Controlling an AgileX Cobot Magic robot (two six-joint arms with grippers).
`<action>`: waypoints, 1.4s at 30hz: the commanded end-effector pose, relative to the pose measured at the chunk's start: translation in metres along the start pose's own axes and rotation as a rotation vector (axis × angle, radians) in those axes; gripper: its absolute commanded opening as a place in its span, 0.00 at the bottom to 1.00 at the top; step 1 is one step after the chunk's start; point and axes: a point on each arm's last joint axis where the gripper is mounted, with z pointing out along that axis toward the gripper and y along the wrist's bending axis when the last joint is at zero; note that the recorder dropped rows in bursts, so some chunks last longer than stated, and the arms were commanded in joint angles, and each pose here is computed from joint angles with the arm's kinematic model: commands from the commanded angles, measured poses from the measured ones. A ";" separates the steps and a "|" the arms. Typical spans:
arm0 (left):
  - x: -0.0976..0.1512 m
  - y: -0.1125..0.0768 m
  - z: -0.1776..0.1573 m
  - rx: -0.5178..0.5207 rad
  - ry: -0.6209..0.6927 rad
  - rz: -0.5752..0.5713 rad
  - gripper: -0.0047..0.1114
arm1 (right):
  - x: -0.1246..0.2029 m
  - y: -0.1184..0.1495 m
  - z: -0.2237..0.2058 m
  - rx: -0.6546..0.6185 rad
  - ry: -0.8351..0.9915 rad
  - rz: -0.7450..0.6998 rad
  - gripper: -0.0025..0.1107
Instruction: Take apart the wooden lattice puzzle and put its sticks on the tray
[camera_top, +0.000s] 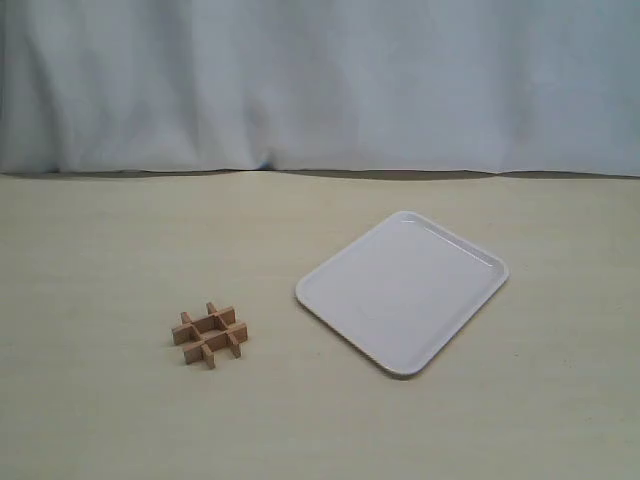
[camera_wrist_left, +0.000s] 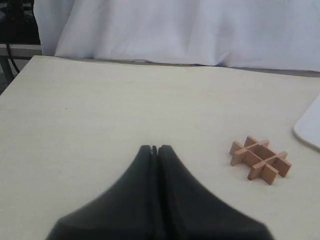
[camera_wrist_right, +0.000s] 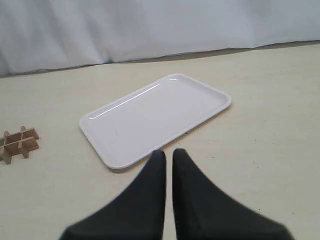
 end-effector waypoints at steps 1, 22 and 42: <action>-0.001 0.000 0.000 -0.001 -0.012 0.002 0.04 | 0.000 0.000 0.000 0.002 -0.008 -0.007 0.06; -0.074 -0.003 -0.038 0.066 -0.950 -0.044 0.04 | 0.000 0.000 0.000 0.002 -0.008 -0.007 0.06; -0.181 -0.014 0.007 0.020 -0.342 -0.008 0.04 | 0.000 0.000 0.000 0.002 -0.008 -0.007 0.06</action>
